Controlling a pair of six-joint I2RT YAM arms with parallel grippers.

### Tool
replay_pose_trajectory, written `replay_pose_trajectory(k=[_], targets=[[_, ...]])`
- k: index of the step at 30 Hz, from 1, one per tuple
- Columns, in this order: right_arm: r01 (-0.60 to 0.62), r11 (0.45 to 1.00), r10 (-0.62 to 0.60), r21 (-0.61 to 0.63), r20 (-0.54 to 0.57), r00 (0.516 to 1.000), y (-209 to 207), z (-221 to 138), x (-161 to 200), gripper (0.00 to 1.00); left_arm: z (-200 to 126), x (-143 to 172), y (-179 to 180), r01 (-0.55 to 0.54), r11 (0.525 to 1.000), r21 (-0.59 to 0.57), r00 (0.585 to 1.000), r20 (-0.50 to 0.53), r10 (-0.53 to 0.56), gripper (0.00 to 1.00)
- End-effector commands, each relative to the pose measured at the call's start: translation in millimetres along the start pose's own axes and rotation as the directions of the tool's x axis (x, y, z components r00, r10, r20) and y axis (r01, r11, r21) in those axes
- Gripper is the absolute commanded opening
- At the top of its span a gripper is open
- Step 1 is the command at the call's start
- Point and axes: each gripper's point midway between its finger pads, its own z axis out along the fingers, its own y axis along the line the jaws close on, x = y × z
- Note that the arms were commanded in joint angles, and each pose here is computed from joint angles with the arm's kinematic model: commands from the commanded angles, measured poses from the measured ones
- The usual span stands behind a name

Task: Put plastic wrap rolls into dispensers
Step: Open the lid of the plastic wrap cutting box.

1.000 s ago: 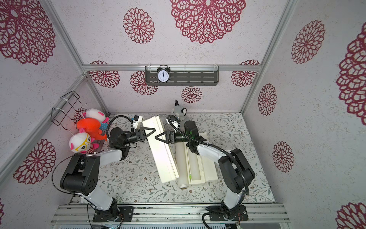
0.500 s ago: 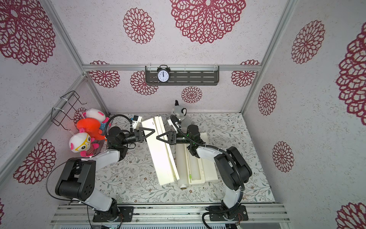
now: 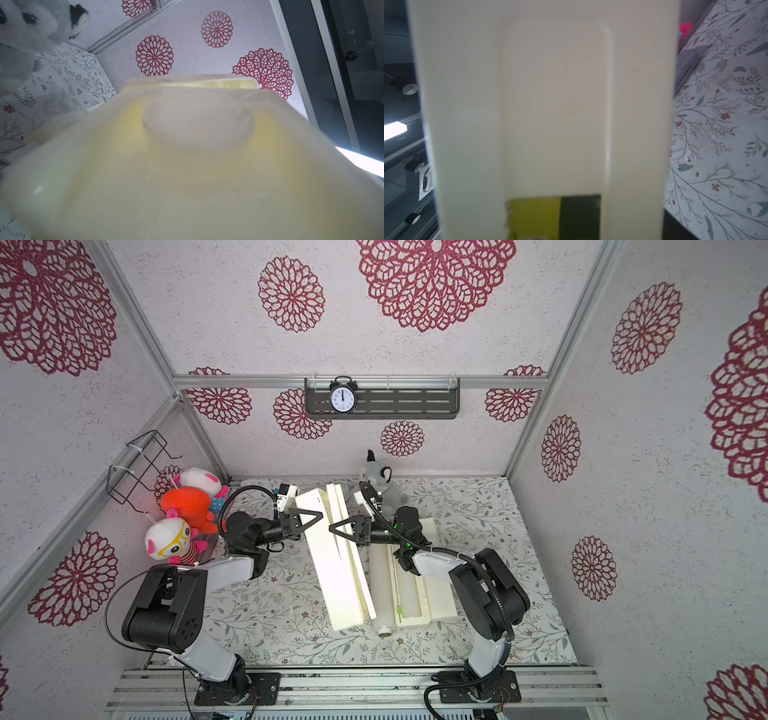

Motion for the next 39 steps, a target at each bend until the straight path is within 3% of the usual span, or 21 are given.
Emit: replay_pose_trajectory(k=[1, 3, 5, 12, 20, 25, 31, 37, 39], targets=[[0.271, 0.961, -0.276, 0.055, 0.157, 0.948, 54, -24, -47, 0.69, -33, -22, 51, 0.076, 0.967, -0.242, 0.991, 0.124, -0.047, 0.51], [0.27, 0.957, -0.287, 0.11, 0.186, 0.94, 46, -28, -50, 0.68, -36, -21, 54, 0.056, 0.953, -0.297, 0.994, 0.108, -0.025, 0.52], [0.259, 0.957, -0.282, 0.131, 0.209, 0.936, 42, -31, -51, 0.68, -34, -24, 45, 0.034, 0.965, -0.261, 0.994, 0.11, -0.005, 0.53], [0.218, 0.975, -0.206, -0.031, 0.218, 0.954, 59, -34, -47, 0.65, -34, -20, 12, -0.039, 0.994, -0.104, 0.992, 0.112, 0.051, 0.51], [0.196, 0.98, -0.181, -0.018, 0.301, 0.936, 60, -46, -55, 0.64, -43, -29, 11, -0.049, 0.992, -0.117, 0.985, 0.161, 0.068, 0.47], [0.203, 0.979, -0.192, -0.019, 0.252, 0.948, 58, -34, -46, 0.64, -33, -30, 11, -0.051, 0.992, -0.115, 0.99, 0.128, 0.066, 0.58], [0.206, 0.97, -0.231, 0.126, 0.234, 0.945, 38, -35, -47, 0.65, -38, -26, 16, -0.034, 0.993, -0.113, 0.99, 0.133, 0.049, 0.6], [0.215, 0.888, -0.302, 0.407, 0.162, 0.939, -3, -46, -50, 0.66, -53, -32, 19, -0.022, 0.982, -0.186, 0.991, 0.127, 0.046, 0.6], [0.208, 0.856, -0.308, 0.473, 0.143, 0.941, -16, -50, -51, 0.66, -61, -34, 30, 0.013, 0.964, -0.266, 0.992, 0.121, 0.02, 0.6]])
